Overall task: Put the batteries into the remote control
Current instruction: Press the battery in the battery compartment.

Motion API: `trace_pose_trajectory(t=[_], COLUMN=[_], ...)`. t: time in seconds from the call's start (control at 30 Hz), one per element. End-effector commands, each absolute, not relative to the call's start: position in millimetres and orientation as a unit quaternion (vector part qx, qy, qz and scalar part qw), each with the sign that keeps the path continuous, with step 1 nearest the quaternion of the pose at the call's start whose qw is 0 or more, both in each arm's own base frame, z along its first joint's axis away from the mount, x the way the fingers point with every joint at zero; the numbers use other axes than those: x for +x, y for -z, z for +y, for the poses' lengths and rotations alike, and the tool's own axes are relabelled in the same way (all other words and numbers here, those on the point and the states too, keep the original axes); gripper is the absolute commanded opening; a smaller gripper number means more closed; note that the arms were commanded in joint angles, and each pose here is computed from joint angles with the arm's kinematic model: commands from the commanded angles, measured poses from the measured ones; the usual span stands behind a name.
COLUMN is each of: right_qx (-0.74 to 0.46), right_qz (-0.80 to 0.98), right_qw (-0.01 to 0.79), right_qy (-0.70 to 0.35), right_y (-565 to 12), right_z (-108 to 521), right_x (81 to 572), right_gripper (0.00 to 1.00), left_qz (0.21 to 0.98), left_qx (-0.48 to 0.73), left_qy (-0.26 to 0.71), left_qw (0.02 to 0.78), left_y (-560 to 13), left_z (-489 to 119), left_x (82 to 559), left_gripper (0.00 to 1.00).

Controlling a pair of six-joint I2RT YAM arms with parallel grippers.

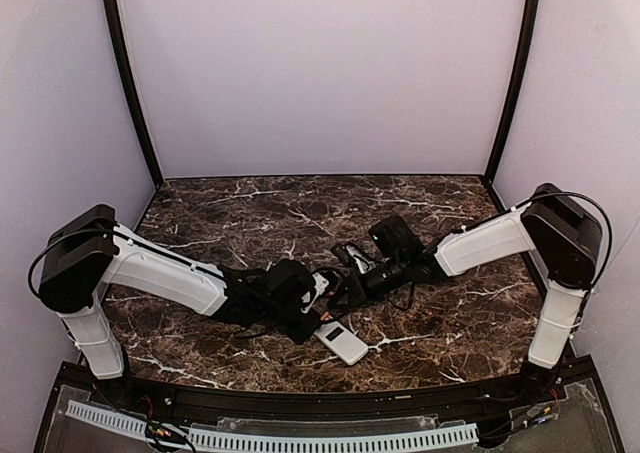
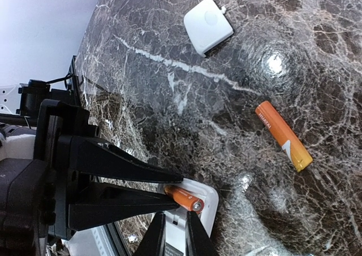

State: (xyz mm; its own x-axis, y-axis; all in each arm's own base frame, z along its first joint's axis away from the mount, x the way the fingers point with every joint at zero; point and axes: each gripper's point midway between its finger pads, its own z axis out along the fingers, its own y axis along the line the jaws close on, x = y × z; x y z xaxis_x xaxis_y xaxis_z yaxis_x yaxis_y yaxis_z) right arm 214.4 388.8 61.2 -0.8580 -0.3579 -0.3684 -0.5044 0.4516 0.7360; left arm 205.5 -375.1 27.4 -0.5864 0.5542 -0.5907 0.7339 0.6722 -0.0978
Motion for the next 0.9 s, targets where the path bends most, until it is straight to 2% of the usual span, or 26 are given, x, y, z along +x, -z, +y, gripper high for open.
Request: trace_pose_trajectory(t=[0.0,0.87], right_qx=[-0.261,-0.279], right_qz=[0.850,0.854], right_qw=[0.089,0.066], right_qy=[-0.449,-0.435], right_y=[-60.5,-43.0], right_z=[391.4,400.2], right_x=[222.3,215.6], right_gripper=[0.12,0.10], left_qz=[0.886,0.881], left_qx=[0.384,0.396], left_qy=[0.122,0.111], left_qw=[0.231,0.235], left_y=[-2.0,-1.3], left_z=[-351.5,-352.7], left_x=[194.9,193.0], left_gripper=[0.11,0.11])
